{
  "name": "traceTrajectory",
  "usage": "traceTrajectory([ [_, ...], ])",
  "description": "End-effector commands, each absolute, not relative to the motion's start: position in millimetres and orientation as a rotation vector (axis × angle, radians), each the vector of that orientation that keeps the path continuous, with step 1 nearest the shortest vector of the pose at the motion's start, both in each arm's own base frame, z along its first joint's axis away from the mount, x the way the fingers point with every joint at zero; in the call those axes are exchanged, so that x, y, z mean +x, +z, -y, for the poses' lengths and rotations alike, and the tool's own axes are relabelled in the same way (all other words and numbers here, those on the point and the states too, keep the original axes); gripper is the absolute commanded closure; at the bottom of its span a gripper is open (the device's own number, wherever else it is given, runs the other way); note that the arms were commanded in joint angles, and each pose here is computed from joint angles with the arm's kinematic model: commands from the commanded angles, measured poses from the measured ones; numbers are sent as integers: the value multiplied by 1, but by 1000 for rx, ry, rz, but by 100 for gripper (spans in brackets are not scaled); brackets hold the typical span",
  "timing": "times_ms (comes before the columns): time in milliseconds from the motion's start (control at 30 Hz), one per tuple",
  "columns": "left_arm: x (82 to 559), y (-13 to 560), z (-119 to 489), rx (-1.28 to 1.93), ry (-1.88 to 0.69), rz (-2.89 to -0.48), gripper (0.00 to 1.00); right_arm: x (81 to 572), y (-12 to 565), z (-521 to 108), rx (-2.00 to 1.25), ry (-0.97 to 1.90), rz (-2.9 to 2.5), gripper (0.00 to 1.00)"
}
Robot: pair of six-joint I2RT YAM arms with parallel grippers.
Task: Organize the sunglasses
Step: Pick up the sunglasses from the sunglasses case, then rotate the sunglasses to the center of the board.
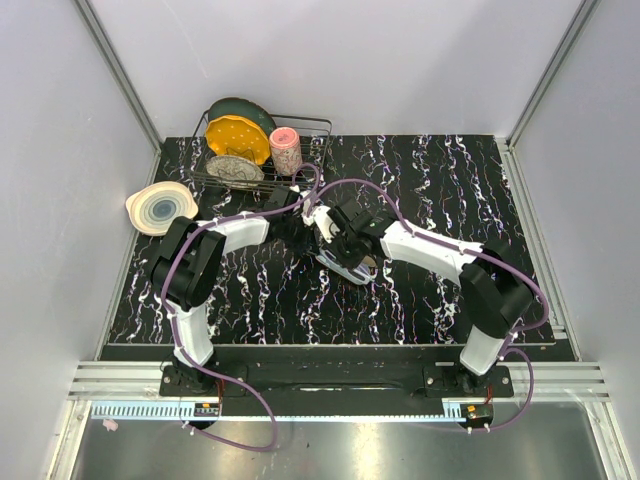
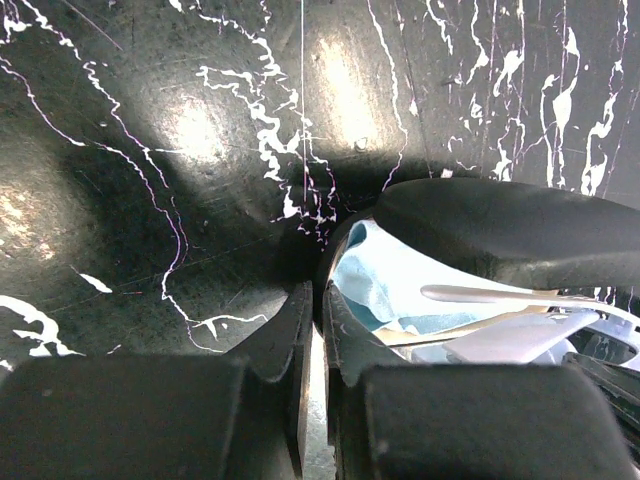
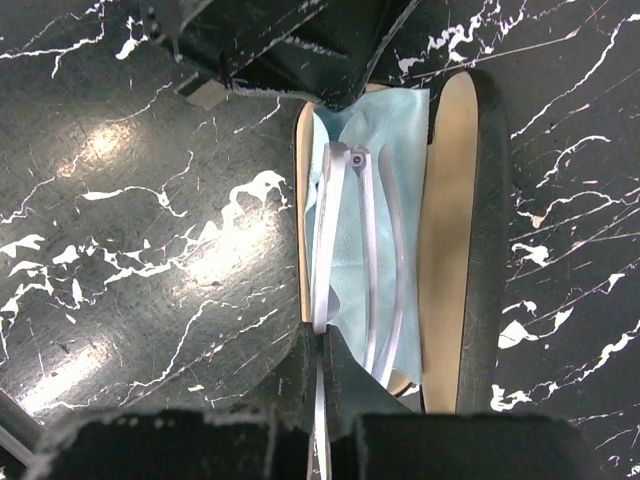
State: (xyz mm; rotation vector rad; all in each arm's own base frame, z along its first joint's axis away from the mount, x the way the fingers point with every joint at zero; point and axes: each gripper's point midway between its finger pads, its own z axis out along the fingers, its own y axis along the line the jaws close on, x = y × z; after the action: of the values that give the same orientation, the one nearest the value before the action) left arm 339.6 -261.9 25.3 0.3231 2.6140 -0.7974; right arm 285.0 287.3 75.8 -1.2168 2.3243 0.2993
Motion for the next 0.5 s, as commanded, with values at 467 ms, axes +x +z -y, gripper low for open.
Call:
traceTrajectory([
  [467, 354, 35, 259, 312, -770, -2530, 100, 304, 67, -298, -1225, 252, -2327, 100],
])
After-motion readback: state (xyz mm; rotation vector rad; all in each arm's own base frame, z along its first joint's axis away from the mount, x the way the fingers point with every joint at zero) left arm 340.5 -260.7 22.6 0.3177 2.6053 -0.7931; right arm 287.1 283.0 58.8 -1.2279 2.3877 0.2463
